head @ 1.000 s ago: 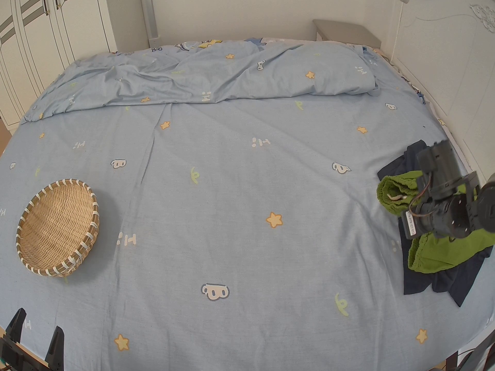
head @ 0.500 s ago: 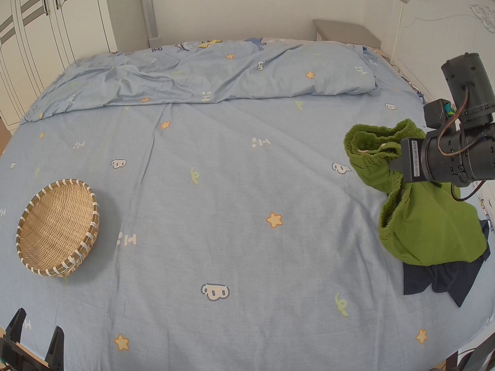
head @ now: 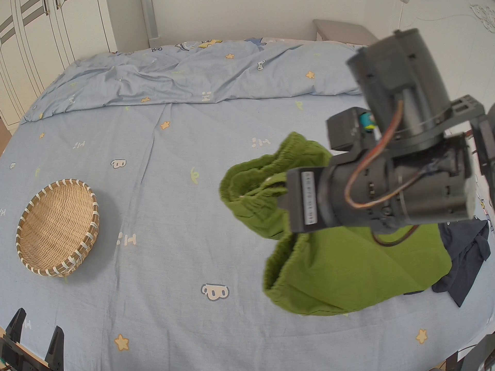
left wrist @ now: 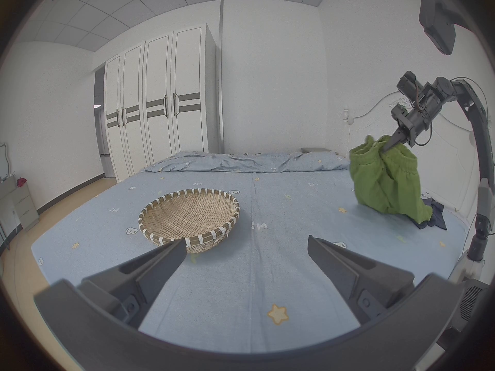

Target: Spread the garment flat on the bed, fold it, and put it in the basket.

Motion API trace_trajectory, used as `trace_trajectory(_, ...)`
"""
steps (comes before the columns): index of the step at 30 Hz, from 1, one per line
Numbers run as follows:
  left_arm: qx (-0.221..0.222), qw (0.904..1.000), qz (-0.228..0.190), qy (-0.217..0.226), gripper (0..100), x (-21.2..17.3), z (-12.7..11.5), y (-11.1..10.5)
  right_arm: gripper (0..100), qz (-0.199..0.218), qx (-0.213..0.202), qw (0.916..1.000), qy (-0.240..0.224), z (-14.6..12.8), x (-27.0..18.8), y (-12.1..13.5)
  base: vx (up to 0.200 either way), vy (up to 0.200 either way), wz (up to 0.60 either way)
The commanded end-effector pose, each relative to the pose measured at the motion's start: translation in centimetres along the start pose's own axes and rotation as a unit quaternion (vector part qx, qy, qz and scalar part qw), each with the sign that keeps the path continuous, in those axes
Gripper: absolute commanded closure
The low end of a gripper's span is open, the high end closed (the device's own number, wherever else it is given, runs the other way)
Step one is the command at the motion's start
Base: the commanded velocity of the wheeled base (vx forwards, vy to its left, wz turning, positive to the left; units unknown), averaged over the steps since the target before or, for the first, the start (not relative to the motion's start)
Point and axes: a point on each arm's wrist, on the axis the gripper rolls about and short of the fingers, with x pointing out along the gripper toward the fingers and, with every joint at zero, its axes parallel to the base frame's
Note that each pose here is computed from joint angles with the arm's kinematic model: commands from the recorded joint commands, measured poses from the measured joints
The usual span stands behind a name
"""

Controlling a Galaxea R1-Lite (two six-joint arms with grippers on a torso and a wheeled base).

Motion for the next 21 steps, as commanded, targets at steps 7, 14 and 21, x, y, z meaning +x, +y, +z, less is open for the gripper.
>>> trace_trajectory(7,0.0,1.0,0.0,0.0,0,0.0,-0.5,0.0,100,0.03,0.06,0.9974,-0.028,1.7,10.2,5.5,0.0,0.0,0.0)
trace_trajectory(14,0.0,1.0,0.0,0.0,0,0.0,-0.5,0.0,0,0.015,0.06,0.9979,-0.019,1.6,13.4,5.6,0.0,0.0,0.0)
trace_trajectory(21,0.001,1.0,-0.001,0.0,0,0.0,-0.5,0.0,0,-0.003,0.041,0.9988,0.026,-0.5,15.1,5.8,0.0,0.0,0.0)
